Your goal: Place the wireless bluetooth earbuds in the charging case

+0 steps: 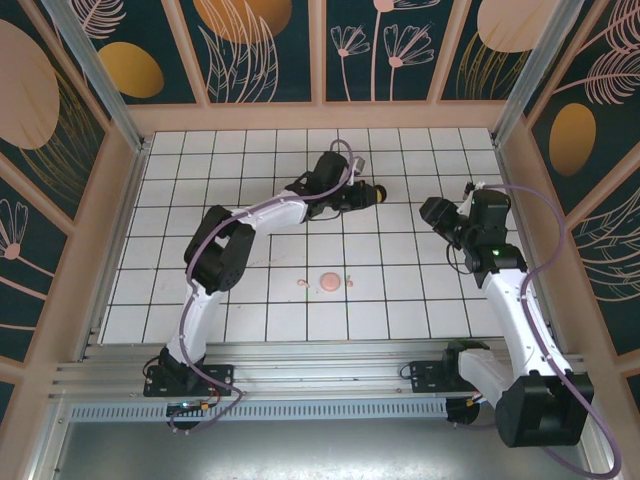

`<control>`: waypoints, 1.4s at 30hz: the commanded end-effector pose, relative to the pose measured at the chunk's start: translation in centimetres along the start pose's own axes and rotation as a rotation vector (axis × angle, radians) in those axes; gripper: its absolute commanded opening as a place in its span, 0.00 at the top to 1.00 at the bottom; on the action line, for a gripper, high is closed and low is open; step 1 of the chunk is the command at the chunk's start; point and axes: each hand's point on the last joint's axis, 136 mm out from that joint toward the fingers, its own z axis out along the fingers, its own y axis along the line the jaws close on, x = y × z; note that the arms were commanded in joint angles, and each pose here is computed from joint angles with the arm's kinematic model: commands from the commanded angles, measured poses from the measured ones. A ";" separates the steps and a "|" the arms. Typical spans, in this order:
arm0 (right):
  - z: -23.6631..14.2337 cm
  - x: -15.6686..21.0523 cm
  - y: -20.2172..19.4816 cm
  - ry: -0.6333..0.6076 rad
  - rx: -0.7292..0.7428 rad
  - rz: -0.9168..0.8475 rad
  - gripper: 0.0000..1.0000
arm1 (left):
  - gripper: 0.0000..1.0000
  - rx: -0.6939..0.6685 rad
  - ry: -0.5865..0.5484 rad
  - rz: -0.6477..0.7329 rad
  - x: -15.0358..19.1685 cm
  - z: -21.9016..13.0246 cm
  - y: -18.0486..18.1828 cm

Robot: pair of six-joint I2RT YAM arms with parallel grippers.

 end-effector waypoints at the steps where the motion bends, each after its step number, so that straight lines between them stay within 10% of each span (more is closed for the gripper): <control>1: -0.4 0.3 -0.9 -0.013 0.028 0.052 0.51 | 0.97 -0.024 0.025 -0.078 0.7 1.4 0.0; 28: -0.9 0.8 -0.6 0.005 0.011 0.059 0.51 | 0.90 -0.077 0.144 -0.230 5.1 6.5 2.9; 42: -1.4 0.2 0.1 -0.002 0.011 0.043 0.52 | 0.65 -0.170 0.154 -0.215 5.6 5.6 4.2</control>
